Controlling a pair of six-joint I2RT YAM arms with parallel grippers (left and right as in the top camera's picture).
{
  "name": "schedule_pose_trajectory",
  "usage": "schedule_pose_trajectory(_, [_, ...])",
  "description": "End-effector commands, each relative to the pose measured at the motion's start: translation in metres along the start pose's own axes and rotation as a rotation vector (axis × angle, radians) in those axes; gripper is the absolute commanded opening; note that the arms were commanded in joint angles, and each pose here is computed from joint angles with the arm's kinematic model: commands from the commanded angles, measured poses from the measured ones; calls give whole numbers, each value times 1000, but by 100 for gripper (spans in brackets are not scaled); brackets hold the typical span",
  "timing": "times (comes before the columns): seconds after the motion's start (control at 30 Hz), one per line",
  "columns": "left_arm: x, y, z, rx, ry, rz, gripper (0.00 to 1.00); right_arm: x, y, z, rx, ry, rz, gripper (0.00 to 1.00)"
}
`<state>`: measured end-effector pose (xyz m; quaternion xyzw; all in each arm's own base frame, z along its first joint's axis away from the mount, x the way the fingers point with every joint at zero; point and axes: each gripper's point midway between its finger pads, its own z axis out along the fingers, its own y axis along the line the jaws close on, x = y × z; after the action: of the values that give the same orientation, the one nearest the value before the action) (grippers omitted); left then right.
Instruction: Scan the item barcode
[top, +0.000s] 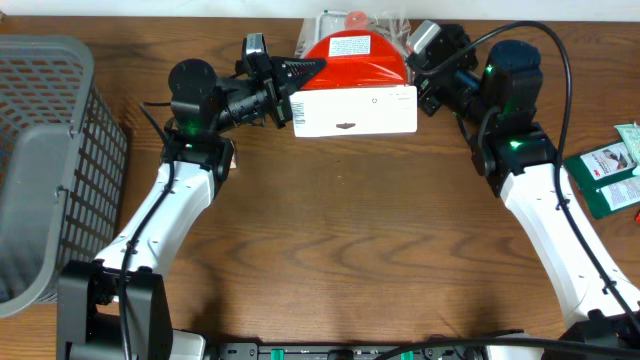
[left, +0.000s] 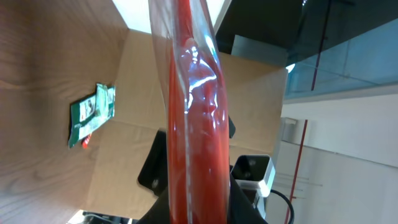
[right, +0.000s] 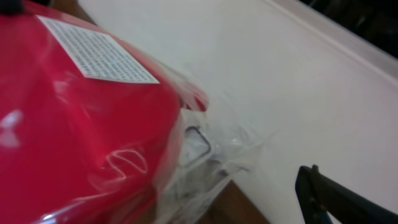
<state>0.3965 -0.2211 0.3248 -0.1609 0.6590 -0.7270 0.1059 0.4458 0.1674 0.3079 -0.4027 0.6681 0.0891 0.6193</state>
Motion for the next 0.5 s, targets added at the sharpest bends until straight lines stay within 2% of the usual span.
schedule_pose_trajectory(0.0, [9,6,4,-16,54,64,8,-34,21,-8,-135,-127,-2,80])
schedule_pose_trajectory(0.07, [9,6,4,-16,54,64,8,-39,29,-10,-184,-155,-4,22])
schedule_pose_trajectory(0.13, [9,6,4,-16,53,64,8,-41,32,-11,-203,-162,9,6])
schedule_pose_trajectory(0.17, [9,6,4,-16,53,64,8,-41,32,-11,-205,-160,33,6])
schedule_pose_trajectory(0.23, [8,6,4,-16,53,65,8,-41,34,-11,-223,-159,84,33])
schedule_pose_trajectory(0.27, [8,5,4,-16,52,65,9,-43,37,-12,-243,-165,95,38])
schedule_pose_trajectory(0.33, [7,5,4,-15,48,75,8,-45,46,-16,-300,-181,104,55])
schedule_pose_trajectory(0.4, [7,5,4,-14,45,75,8,-47,54,-20,-358,-199,111,62])
schedule_pose_trajectory(0.47, [5,5,2,-14,41,80,9,-48,61,-25,-408,-215,118,77])
